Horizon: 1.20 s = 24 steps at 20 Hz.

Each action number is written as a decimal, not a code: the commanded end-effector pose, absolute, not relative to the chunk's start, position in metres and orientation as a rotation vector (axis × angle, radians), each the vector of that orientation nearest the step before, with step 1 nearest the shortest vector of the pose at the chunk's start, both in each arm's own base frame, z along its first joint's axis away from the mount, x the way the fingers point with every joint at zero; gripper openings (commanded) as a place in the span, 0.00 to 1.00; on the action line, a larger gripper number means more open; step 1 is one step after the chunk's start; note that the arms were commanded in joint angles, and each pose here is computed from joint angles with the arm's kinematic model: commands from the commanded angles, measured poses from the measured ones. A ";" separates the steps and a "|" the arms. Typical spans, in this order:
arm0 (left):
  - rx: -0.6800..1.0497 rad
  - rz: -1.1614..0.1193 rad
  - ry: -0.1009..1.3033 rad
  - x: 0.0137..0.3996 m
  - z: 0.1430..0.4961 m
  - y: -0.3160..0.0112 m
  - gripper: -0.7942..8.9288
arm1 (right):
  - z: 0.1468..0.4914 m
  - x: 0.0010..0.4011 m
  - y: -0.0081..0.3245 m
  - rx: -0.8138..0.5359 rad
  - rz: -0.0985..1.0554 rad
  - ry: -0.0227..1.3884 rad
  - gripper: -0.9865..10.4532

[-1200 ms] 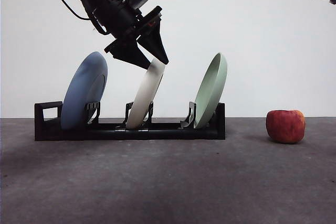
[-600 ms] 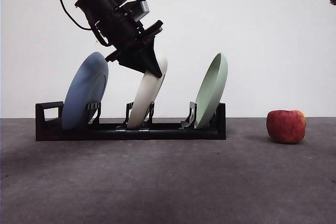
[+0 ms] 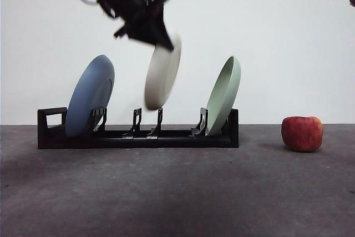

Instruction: Take the yellow plate from the plate rack,put the plate on the table,take the apple from the table,put the apple in the plate

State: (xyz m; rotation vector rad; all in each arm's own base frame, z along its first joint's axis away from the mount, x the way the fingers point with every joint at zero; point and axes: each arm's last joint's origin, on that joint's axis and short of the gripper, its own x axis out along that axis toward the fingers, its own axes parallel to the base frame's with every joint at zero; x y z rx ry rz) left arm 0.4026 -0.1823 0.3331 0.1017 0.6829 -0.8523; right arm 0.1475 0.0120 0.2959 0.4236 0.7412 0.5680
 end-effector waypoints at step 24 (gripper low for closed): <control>0.297 -1.382 0.618 0.133 0.479 -0.147 0.07 | 0.292 0.142 0.012 0.437 0.560 0.810 0.08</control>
